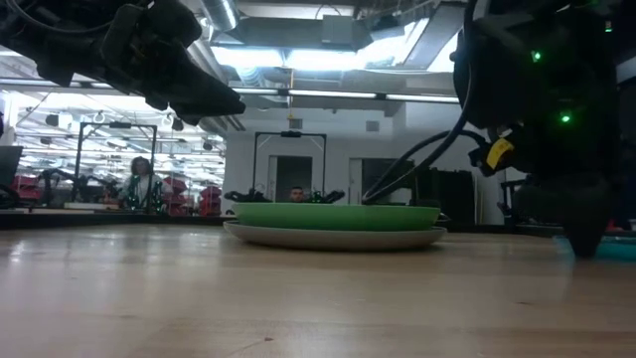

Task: Stack plastic plates
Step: Stack the blue on top of the green plate

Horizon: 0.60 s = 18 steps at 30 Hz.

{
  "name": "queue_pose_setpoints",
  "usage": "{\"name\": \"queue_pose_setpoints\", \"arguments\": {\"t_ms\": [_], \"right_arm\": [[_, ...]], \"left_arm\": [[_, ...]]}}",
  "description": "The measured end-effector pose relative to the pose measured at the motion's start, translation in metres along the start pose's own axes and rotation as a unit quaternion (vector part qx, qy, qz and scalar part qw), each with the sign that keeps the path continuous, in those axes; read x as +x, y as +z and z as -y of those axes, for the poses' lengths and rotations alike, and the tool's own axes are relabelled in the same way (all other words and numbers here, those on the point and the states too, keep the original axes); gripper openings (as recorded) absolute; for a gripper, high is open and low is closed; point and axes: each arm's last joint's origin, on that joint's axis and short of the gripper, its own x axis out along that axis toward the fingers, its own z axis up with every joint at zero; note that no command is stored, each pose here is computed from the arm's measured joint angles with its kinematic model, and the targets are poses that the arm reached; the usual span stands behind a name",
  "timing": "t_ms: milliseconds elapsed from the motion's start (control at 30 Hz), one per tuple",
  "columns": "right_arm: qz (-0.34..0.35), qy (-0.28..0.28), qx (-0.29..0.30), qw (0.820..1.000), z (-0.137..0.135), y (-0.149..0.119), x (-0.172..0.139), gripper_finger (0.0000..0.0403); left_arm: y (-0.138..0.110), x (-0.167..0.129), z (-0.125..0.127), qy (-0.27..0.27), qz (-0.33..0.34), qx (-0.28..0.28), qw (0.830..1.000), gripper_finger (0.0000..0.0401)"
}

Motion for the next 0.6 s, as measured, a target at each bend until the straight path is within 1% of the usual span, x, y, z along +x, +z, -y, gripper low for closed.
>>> {"name": "queue_pose_setpoints", "arguments": {"t_ms": [100, 167, 300, 367, 533, 600], "right_arm": [[0.01, 0.005, -0.013, 1.0, -0.001, 0.001, 0.0, 0.0022], [0.012, 0.006, -0.026, 1.0, -0.002, 0.001, 0.0, 0.0006], [0.021, -0.002, -0.039, 0.999, -0.001, 0.002, 0.0, 0.0012], [0.038, -0.021, -0.052, 0.998, 0.0, 0.003, -0.003, 0.0008], [0.083, -0.058, -0.082, 0.992, 0.002, 0.01, -0.025, 0.0004], [0.109, -0.061, -0.1, 0.987, 0.001, 0.013, -0.037, 0.0002]], "left_arm": [[0.0, 0.0, 0.0, 0.0, 0.0, 0.0, 1.0, 0.0124], [0.0, 0.0, 0.0, 0.0, 0.0, 0.0, 1.0, 0.0124], [0.0, 0.0, 0.0, 0.0, 0.0, 0.0, 1.0, 0.0124], [0.0, 0.0, 0.0, 0.0, 0.0, 0.0, 1.0, 0.0124], [0.0, 0.0, 0.0, 0.0, 0.0, 0.0, 1.0, 0.0124], [0.0, 0.0, 0.0, 0.0, 0.0, 0.0, 1.0, 0.0124]]}}
